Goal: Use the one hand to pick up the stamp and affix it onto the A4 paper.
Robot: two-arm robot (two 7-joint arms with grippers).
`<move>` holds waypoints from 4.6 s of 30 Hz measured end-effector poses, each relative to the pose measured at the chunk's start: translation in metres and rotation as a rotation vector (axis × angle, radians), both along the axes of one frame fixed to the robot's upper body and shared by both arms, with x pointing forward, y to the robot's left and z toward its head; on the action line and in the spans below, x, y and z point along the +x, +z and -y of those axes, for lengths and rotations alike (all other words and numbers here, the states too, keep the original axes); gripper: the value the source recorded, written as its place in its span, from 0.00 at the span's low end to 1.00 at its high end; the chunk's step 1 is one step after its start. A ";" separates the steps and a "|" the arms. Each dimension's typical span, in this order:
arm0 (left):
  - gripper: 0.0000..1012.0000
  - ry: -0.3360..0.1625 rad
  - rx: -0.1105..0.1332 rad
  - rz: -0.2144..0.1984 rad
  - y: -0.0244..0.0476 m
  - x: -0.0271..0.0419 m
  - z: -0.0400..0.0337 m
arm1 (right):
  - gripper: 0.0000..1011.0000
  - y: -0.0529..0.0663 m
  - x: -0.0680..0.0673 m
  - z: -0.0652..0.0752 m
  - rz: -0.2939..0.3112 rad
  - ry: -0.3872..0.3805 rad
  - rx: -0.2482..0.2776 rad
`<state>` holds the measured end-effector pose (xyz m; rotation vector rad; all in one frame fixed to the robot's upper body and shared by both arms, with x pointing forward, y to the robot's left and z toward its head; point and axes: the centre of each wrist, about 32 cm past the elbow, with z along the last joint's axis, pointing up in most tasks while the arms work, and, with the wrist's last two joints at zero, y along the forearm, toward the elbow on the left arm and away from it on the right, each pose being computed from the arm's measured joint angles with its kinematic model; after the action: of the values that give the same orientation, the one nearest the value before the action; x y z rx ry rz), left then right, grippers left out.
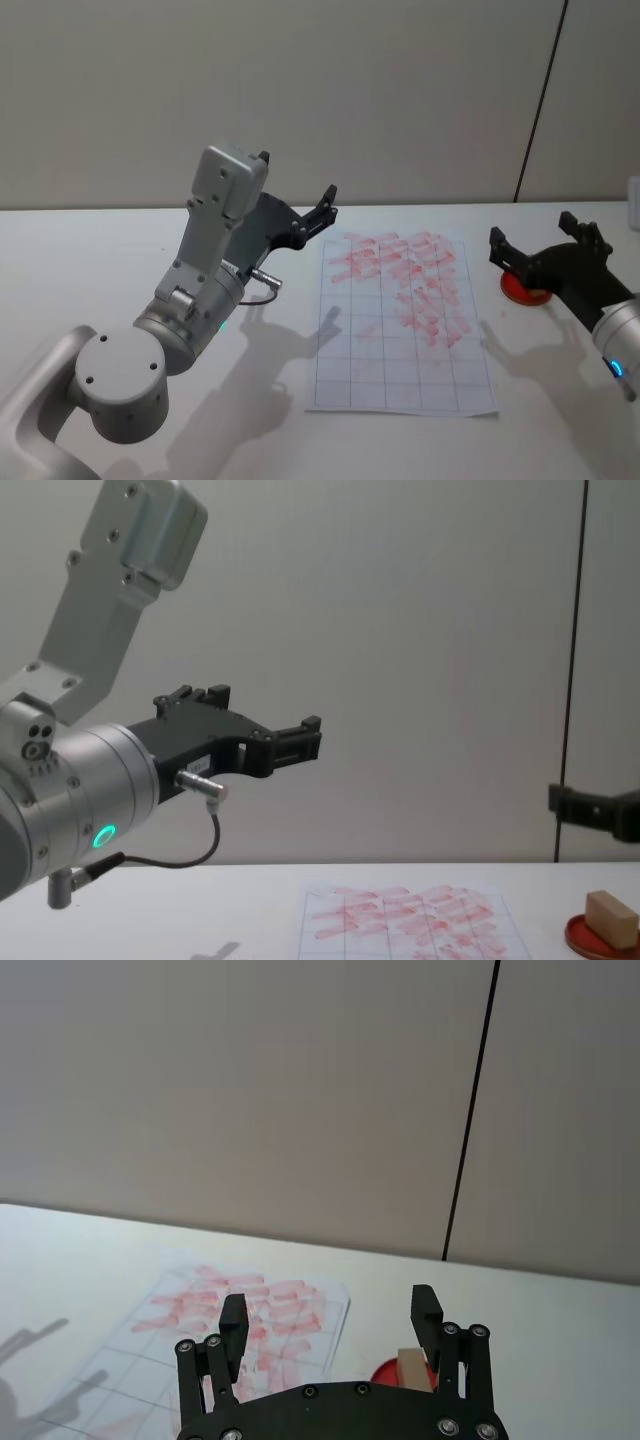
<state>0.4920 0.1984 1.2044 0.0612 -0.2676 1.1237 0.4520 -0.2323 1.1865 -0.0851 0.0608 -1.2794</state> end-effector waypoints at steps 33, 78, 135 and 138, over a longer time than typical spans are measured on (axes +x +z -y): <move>0.99 0.000 0.000 0.000 0.0000 0.0000 0.0000 | 0.99 -0.021 0.048 0.017 -0.243 -0.070 -0.059; 0.99 0.000 0.000 0.000 0.0000 0.0000 0.0000 | 0.21 -0.036 0.074 0.011 -0.334 -0.107 -0.109; 0.99 0.000 0.000 0.000 0.0000 0.0000 0.0000 | 0.21 0.017 0.046 -0.049 -0.317 0.145 -0.088; 0.99 0.000 0.000 0.000 0.0000 0.0000 0.0000 | 0.21 0.015 0.044 -0.054 -0.340 0.164 -0.099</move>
<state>0.4920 0.1984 1.2044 0.0612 -0.2676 1.1238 0.4958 -0.1781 1.2012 -0.3851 0.2773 -1.0931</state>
